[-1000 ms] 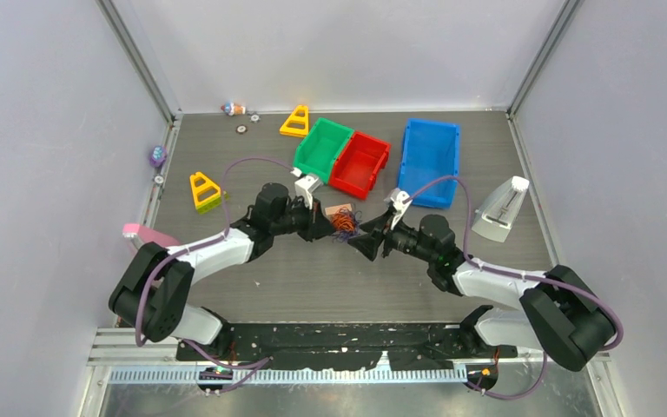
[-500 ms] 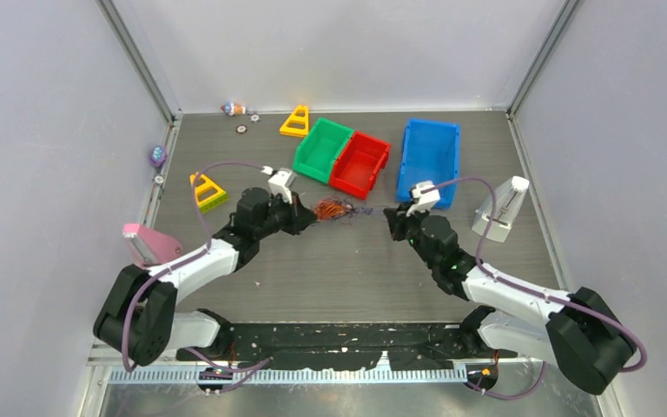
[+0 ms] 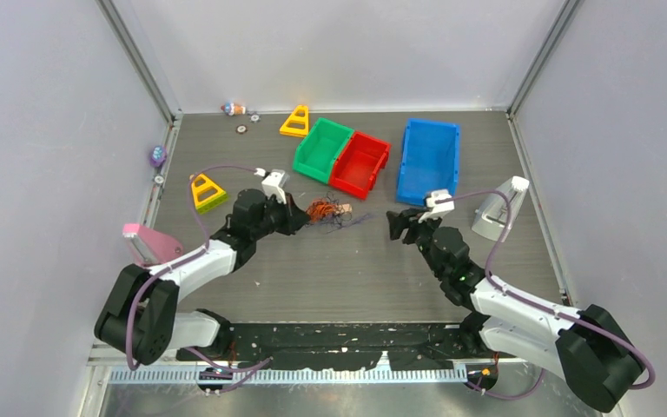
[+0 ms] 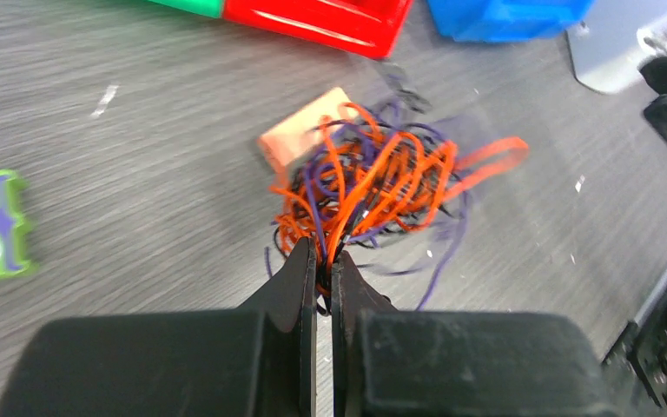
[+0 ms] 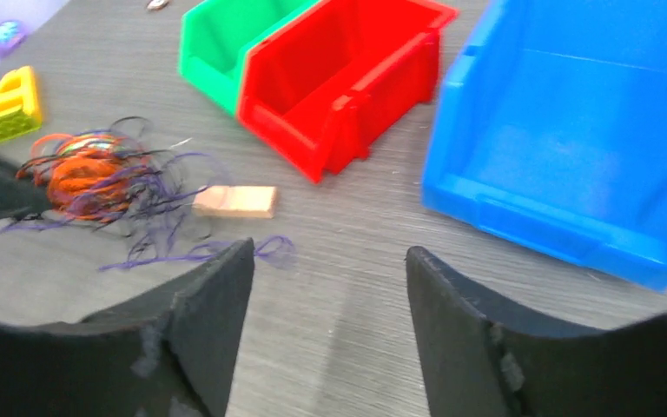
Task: Untangle the cables
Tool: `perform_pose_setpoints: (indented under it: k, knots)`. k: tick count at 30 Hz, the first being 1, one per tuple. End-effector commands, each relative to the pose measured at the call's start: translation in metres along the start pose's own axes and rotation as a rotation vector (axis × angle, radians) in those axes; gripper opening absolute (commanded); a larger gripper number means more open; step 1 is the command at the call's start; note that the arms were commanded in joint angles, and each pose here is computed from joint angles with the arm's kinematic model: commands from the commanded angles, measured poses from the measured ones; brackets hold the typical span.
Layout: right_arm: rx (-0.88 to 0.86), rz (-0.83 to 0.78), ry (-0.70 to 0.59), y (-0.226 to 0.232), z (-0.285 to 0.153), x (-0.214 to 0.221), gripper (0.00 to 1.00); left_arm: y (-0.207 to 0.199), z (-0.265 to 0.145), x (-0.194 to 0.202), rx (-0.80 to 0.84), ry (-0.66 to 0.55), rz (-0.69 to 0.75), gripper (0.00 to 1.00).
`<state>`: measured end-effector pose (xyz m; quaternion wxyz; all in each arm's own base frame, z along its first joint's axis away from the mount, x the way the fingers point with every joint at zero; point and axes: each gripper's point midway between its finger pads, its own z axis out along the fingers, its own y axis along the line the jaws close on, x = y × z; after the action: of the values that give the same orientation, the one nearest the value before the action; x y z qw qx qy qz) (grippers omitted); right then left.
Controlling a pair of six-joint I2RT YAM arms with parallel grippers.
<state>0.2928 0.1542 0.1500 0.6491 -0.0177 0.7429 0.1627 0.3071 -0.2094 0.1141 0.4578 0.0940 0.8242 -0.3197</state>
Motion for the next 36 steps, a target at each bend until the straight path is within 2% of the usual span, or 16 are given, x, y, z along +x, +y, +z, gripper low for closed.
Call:
perform_pose_setpoints:
  k: [1, 2, 7, 16, 18, 19, 20, 21, 23, 24, 25, 27, 28, 29, 31, 36]
  knots:
    - [-0.339, -0.055, -0.066, 0.061, -0.003, -0.020, 0.78, -0.060, 0.010, -0.014, 0.258, 0.002, 0.142, 0.00]
    - [-0.411, -0.060, -0.049, 0.072, -0.006, -0.015, 0.82, -0.068, 0.011, -0.011, 0.275, 0.016, 0.172, 0.00]
    - [-0.611, -0.068, -0.069, 0.103, -0.022, -0.017, 0.84, -0.091, 0.014, 0.000, 0.343, 0.058, 0.251, 0.00]
    - [-0.778, -0.048, 0.049, 0.133, -0.023, 0.003, 0.83, -0.110, 0.014, 0.009, 0.408, 0.094, 0.301, 0.00]
    - [-0.787, -0.039, 0.093, 0.139, -0.016, 0.006, 0.80, -0.114, 0.013, 0.010, 0.430, 0.095, 0.308, 0.00]
    - [-0.776, -0.039, 0.122, 0.139, -0.012, 0.012, 0.71, -0.115, 0.012, 0.010, 0.434, 0.096, 0.310, 0.00]
    - [-0.757, -0.042, 0.140, 0.138, -0.008, 0.013, 0.62, -0.116, 0.012, 0.010, 0.435, 0.093, 0.314, 0.00]
    - [-0.739, -0.042, 0.148, 0.136, -0.005, 0.015, 0.37, -0.116, 0.012, 0.009, 0.434, 0.090, 0.316, 0.00]
    - [-0.667, -0.045, 0.147, 0.126, 0.002, 0.013, 0.11, -0.110, 0.012, 0.008, 0.397, 0.077, 0.312, 0.00]
    - [-0.591, -0.048, 0.143, 0.114, 0.007, 0.014, 0.07, -0.104, 0.013, 0.004, 0.354, 0.061, 0.306, 0.00]
    - [-0.545, -0.044, 0.127, 0.106, 0.008, 0.010, 0.06, -0.092, 0.015, 0.001, 0.279, 0.049, 0.297, 0.00]
    - [-0.339, -0.033, 0.105, 0.072, 0.017, 0.008, 0.05, -0.057, 0.016, -0.009, 0.084, 0.010, 0.266, 0.00]
    - [-0.184, -0.029, 0.073, 0.044, 0.021, 0.002, 0.05, -0.041, 0.014, -0.012, 0.006, -0.006, 0.242, 0.00]
    - [-0.023, -0.028, 0.074, 0.015, 0.022, 0.005, 0.05, -0.024, 0.010, -0.015, -0.059, -0.024, 0.205, 0.00]
    - [0.139, -0.033, 0.063, -0.015, 0.017, 0.002, 0.05, -0.002, 0.001, -0.019, -0.138, -0.059, 0.159, 0.00]
    - [0.215, 0.003, -0.011, -0.032, 0.004, -0.013, 0.06, 0.032, -0.021, -0.028, -0.315, -0.152, 0.107, 0.00]
